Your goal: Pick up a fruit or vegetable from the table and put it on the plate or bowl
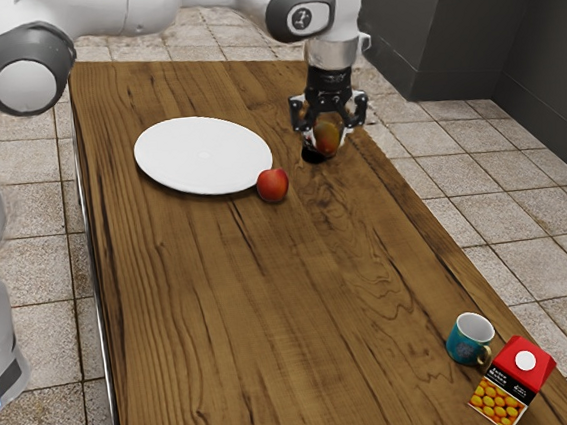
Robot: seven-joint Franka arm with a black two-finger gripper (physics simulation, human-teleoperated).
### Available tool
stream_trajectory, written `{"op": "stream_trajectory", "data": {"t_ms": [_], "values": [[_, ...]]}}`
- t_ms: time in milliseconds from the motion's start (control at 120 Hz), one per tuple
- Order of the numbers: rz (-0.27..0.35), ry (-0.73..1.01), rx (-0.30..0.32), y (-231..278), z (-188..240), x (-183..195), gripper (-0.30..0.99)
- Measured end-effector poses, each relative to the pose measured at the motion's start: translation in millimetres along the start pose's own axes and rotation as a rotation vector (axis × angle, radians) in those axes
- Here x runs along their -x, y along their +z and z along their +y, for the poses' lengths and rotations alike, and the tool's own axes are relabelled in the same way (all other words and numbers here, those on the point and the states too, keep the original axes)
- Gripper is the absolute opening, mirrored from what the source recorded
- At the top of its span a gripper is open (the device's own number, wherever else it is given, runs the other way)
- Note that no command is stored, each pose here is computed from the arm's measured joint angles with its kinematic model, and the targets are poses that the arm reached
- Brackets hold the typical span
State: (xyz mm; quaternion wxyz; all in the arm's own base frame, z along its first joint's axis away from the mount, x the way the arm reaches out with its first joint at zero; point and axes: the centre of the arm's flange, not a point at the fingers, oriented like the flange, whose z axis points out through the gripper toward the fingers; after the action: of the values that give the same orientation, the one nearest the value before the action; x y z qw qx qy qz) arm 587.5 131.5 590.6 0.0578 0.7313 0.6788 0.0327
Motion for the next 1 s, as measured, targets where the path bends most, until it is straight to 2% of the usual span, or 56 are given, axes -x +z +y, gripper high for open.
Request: {"op": "stream_trajectory", "data": {"t_ms": [58,192,408,775,917,1000], "values": [[0.008,-0.060,-0.004,-5.7,-12.4,-36.9,0.19],[0.000,-0.035,-0.026,-2.7,-9.8,-26.7,0.23],[-0.002,-0.124,-0.058,6.4,-32.3,-85.5,0.23],[-0.011,-0.200,-0.094,18.0,-61.9,-141.0,0.23],[-0.013,-0.207,-0.103,21.4,-66.4,-149.0,0.23],[-0.015,-0.202,-0.107,24.1,-65.3,-148.7,0.39]]}}
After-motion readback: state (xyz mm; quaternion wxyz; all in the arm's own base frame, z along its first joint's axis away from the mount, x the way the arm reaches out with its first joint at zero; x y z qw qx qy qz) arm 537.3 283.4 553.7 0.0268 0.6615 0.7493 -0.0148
